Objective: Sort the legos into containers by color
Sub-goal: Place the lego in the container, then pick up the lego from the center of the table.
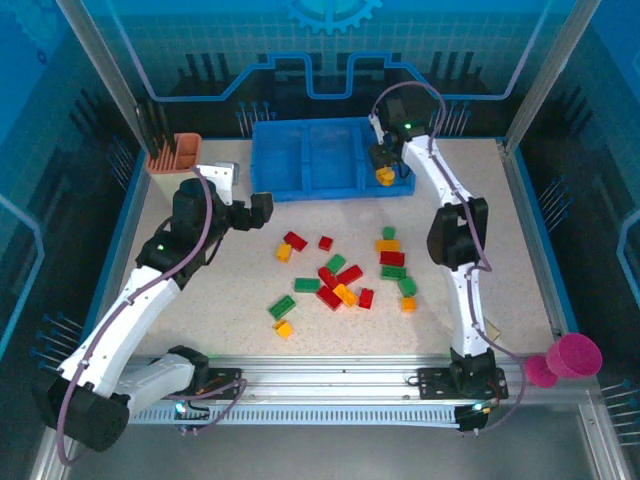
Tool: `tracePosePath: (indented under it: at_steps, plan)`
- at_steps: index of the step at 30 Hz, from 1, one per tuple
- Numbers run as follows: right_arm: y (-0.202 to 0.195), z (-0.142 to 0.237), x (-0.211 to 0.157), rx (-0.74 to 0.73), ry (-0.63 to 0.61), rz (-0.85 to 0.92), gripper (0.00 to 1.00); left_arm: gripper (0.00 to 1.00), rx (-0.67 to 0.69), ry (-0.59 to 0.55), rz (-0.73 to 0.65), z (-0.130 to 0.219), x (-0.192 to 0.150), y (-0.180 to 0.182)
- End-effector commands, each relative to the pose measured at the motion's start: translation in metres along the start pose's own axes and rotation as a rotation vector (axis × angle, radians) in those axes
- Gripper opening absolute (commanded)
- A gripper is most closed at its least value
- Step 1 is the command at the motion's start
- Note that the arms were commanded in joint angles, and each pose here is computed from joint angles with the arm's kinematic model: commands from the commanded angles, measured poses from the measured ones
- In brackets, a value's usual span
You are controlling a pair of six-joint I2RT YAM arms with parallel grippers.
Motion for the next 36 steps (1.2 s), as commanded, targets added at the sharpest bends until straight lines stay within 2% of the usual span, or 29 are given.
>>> tracePosePath:
  at_steps: [1,6,9,12,13,18,22,36]
  plan:
    - [0.006,0.068,0.006,0.033,-0.054,-0.028,0.57,0.99,-0.025,-0.052,0.026,0.016,0.016,-0.004]
    - [0.0,0.1,-0.028,0.03,0.035,-0.129,0.62,0.99,0.002,-0.055,0.045,0.024,0.017,0.0]
    - [-0.001,0.114,-0.054,0.05,0.086,-0.207,0.77,0.99,0.091,-0.026,0.045,0.028,0.013,0.012]
    - [0.004,0.113,-0.086,0.083,0.128,-0.275,0.96,0.99,0.086,-0.03,0.045,0.028,0.013,0.011]
    - [0.006,0.111,-0.095,0.094,0.141,-0.292,1.0,0.99,0.081,-0.032,0.045,0.028,0.013,0.011]
    - [0.018,0.089,-0.149,0.134,0.25,-0.355,1.0,0.99,0.065,-0.033,0.048,0.028,0.013,0.008]
    - [0.027,0.071,-0.175,0.155,0.317,-0.369,1.0,1.0,0.054,-0.03,0.051,0.026,0.012,0.007]
    - [0.047,0.018,-0.218,0.14,0.463,-0.394,1.0,0.99,0.085,-0.022,0.044,0.024,0.009,0.011]
Point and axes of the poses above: each hand's point on the last joint's axis, 136 mm out from that joint toward the fingers, its own z axis back along the fingers, its own y axis along the line the jaws close on, x = y × z, the point moved 3 cm from there along z, back along the fingers, and after that the axes turned 7 degrees about -z, right-handed, at the moved point
